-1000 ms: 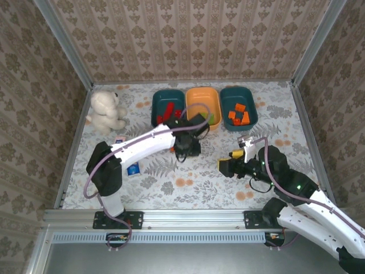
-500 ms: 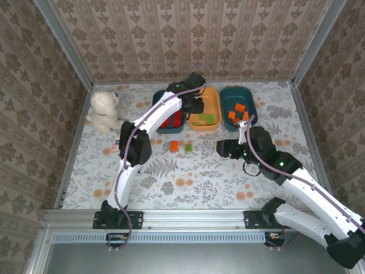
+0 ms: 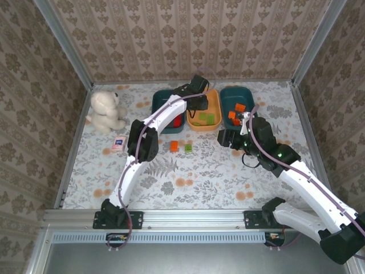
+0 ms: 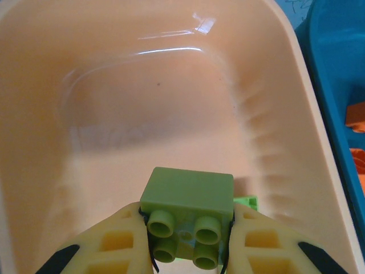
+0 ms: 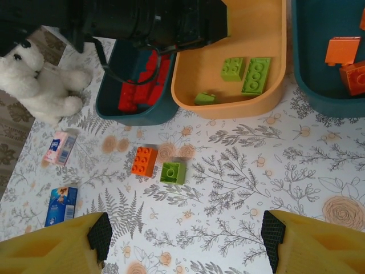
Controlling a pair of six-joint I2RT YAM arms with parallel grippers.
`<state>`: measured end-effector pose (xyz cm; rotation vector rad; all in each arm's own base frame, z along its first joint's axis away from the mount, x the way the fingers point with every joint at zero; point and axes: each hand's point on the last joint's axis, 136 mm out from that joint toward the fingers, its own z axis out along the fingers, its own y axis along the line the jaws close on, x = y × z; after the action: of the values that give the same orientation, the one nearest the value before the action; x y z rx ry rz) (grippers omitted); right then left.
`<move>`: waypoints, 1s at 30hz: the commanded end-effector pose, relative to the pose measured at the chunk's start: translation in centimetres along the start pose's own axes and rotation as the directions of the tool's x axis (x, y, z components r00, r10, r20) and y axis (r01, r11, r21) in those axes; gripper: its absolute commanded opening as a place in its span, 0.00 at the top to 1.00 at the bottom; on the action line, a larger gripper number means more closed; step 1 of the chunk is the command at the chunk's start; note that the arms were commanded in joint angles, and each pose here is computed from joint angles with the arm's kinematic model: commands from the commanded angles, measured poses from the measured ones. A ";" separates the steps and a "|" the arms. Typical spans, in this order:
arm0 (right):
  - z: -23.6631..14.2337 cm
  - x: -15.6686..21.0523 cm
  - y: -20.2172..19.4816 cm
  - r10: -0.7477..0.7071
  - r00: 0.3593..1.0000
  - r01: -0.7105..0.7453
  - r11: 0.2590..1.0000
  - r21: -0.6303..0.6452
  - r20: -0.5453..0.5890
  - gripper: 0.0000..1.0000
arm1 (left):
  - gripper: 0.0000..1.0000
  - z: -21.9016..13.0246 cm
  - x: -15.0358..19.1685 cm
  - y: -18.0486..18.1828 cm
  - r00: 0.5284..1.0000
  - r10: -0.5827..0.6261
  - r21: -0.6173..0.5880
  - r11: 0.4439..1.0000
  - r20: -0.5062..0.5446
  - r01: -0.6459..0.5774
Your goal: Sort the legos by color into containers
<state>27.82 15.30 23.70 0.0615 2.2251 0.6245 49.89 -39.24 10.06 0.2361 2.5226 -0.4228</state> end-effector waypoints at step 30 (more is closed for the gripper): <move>4.5 2.5 4.0 -0.320 0.933 0.320 0.947 -0.027 -0.166 0.30 | 0.31 -15.2 -6.7 0.2 0.955 -0.232 0.164 0.965 0.185 0.203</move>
<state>28.30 19.14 21.03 -0.2029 2.3399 0.5226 48.23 -38.31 17.31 0.1091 2.4666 -0.5917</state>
